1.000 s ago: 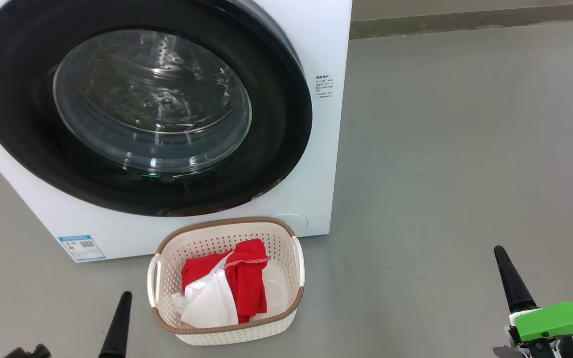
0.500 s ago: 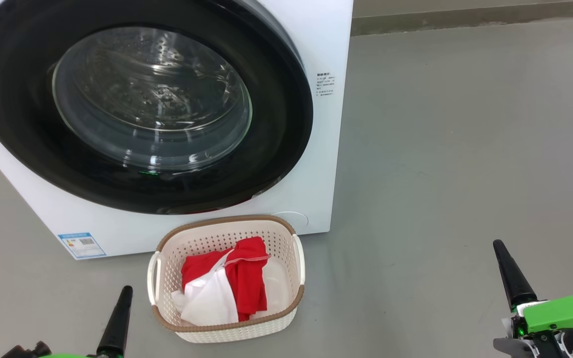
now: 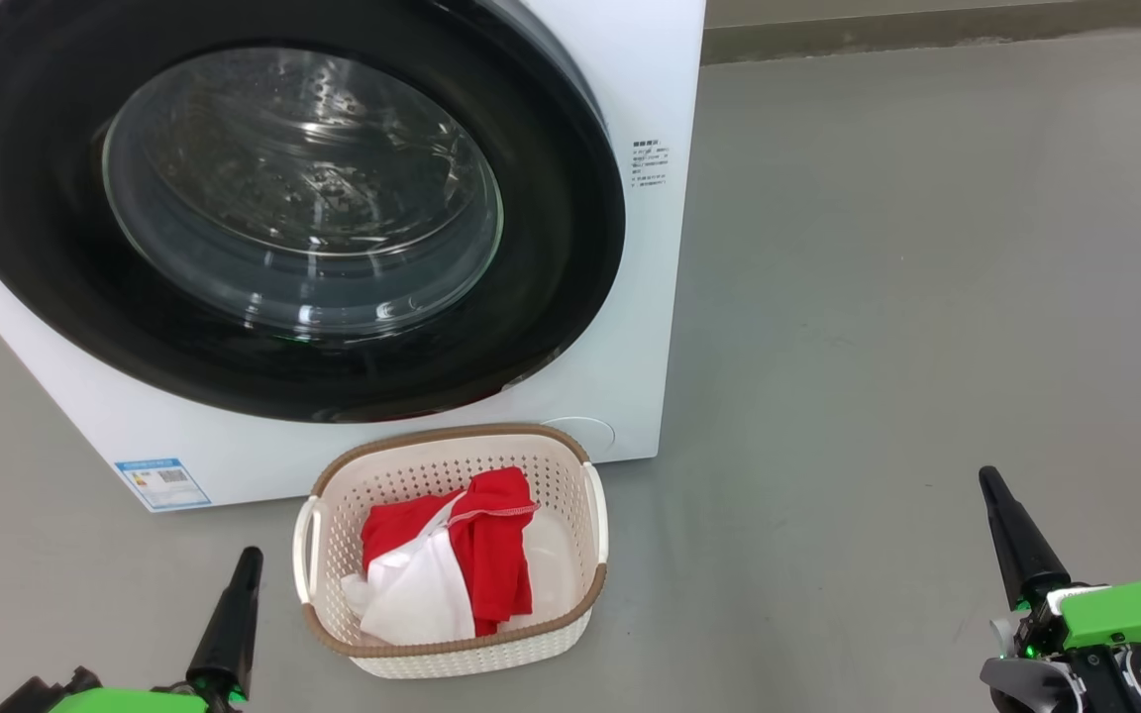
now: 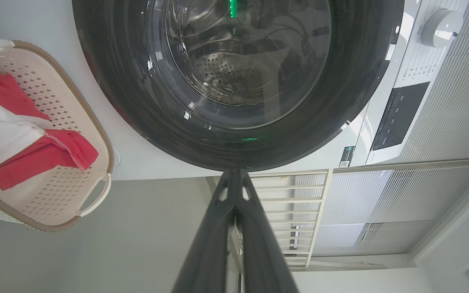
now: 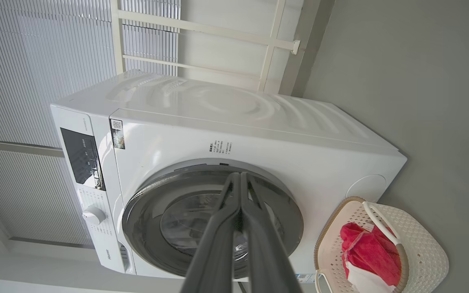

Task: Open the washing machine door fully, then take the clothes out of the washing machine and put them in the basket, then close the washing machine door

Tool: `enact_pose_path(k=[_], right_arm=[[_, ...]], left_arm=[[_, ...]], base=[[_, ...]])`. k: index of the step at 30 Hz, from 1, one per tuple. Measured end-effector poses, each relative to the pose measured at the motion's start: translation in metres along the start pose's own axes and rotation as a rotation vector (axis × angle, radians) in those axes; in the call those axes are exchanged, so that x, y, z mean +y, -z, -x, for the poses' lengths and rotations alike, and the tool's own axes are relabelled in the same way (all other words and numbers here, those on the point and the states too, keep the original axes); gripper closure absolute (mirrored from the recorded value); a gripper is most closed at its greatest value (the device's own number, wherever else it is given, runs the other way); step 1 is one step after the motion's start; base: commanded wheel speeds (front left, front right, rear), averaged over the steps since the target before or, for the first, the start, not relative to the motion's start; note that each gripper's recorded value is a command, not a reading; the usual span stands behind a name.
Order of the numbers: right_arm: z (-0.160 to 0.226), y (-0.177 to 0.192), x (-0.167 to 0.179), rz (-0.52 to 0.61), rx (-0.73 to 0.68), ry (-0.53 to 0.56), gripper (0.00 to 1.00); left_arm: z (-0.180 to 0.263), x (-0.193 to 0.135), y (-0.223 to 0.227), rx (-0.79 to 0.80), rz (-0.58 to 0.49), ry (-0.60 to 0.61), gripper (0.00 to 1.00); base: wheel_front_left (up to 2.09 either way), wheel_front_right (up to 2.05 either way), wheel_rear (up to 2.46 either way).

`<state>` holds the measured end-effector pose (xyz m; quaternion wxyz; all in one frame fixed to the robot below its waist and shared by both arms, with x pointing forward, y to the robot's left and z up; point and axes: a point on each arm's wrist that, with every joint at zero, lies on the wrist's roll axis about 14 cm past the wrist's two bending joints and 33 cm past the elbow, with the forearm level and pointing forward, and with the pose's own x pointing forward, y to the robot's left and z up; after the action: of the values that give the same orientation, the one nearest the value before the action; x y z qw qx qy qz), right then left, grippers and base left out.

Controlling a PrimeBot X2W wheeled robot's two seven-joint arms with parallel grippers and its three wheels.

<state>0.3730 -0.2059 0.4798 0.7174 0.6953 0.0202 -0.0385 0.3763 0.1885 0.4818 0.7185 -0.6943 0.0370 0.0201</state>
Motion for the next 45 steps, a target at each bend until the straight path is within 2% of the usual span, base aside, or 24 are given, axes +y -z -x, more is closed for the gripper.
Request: enact_pose_path(k=[8,45], right_arm=[[-0.003,0.0006,0.004,-0.043,0.002,-0.013,1.0],[-0.003,0.0004,0.004,-0.044,0.001,-0.013,1.0]], left_arm=[[-0.0013,-0.0016,0.0007,0.004,0.036,0.006,1.0],[-0.0013,-0.0016,0.0007,0.004,0.036,0.006,1.0]], base=[[0.0,0.0,0.0],[0.0,0.0,0.0]])
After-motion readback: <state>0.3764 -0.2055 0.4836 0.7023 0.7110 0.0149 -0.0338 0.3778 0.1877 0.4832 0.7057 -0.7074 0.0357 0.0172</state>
